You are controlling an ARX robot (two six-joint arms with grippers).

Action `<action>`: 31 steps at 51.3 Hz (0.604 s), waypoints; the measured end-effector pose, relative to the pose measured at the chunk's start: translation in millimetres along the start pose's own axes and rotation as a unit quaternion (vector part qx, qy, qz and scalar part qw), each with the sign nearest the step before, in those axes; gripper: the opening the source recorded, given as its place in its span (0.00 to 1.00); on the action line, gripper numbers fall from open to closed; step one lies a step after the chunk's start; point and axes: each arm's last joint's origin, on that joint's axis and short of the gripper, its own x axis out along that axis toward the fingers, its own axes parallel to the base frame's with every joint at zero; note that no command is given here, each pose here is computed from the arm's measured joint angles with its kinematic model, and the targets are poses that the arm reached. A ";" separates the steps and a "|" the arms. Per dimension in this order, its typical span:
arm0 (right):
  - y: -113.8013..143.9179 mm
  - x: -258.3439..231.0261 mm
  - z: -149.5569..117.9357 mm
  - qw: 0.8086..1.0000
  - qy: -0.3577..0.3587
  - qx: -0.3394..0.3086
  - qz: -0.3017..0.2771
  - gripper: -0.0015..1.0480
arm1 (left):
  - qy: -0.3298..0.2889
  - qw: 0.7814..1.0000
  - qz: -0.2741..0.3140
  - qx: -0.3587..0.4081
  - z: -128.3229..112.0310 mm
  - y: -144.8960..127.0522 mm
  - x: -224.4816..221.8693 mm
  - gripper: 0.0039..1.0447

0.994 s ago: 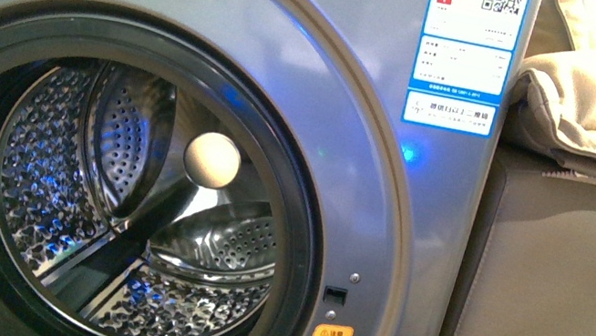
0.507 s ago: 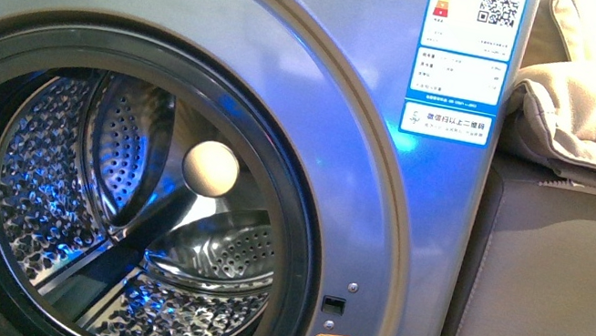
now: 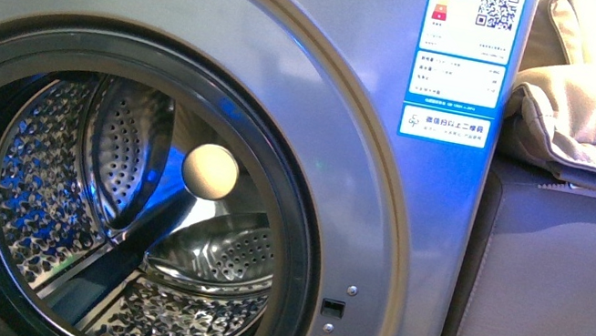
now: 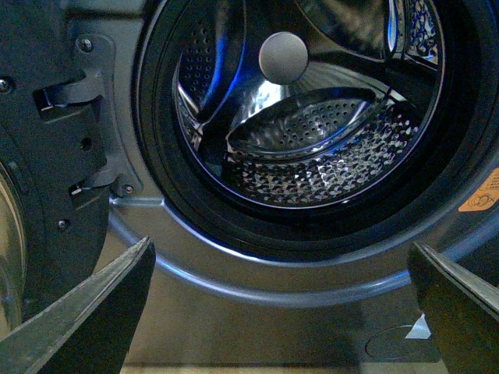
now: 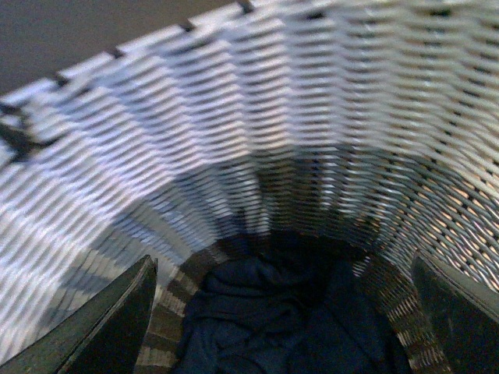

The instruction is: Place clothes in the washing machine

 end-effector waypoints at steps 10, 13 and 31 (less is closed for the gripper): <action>-26.5 55.4 -36.8 0.996 0.088 0.028 -0.019 0.93 | 0.000 1.000 0.000 0.000 0.0 0.0 0.0 0.94; -29.7 69.8 -50.2 0.993 0.109 0.030 -0.022 0.93 | 0.000 1.000 0.000 0.000 0.0 0.0 0.0 0.94; -37.4 130.9 -122.0 0.978 0.203 0.033 -0.039 0.93 | 0.000 1.000 0.000 0.000 0.0 0.0 0.0 0.94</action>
